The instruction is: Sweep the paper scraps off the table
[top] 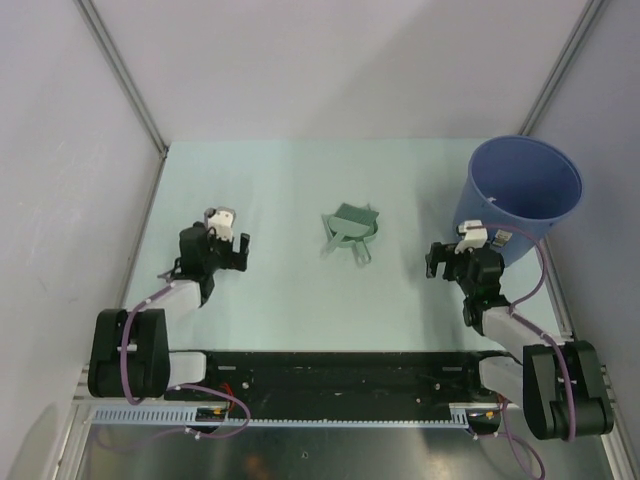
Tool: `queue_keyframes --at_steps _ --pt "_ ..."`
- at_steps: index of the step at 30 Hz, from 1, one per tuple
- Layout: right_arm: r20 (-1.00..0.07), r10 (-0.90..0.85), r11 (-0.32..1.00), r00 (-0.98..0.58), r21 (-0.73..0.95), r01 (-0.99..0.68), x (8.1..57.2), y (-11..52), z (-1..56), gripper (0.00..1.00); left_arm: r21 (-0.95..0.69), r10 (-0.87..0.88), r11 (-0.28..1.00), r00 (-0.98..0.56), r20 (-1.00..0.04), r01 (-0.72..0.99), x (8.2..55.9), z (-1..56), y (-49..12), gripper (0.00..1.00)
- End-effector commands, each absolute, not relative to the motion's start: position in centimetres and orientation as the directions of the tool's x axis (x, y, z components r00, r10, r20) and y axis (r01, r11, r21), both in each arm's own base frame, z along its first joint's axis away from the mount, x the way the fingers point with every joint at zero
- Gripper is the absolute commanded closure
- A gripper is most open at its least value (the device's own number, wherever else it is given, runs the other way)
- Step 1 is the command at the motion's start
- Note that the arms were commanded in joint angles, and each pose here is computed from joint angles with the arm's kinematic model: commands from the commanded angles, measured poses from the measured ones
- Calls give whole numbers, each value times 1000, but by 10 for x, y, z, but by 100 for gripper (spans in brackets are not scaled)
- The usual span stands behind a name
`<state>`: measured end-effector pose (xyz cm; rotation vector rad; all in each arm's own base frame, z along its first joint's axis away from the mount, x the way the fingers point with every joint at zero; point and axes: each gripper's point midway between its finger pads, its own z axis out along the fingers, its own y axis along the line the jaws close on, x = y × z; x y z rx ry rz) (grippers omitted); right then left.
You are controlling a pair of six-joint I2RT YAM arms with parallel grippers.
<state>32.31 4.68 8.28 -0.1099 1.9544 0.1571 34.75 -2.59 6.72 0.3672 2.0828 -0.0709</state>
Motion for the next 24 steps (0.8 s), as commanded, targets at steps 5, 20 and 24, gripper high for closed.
queue_keyframes --at_steps 5,20,24 --pt "-995 63 996 -76 67 -53 349 16 126 0 50 51 999 -144 -988 6 383 129 -7 0" --pt "-997 12 992 -80 22 -123 370 24 100 0 56 56 998 21 -998 -26 359 131 -9 0" --pt "-996 9 992 -90 20 -124 370 24 99 0 56 56 998 20 -998 -27 359 131 -9 0"
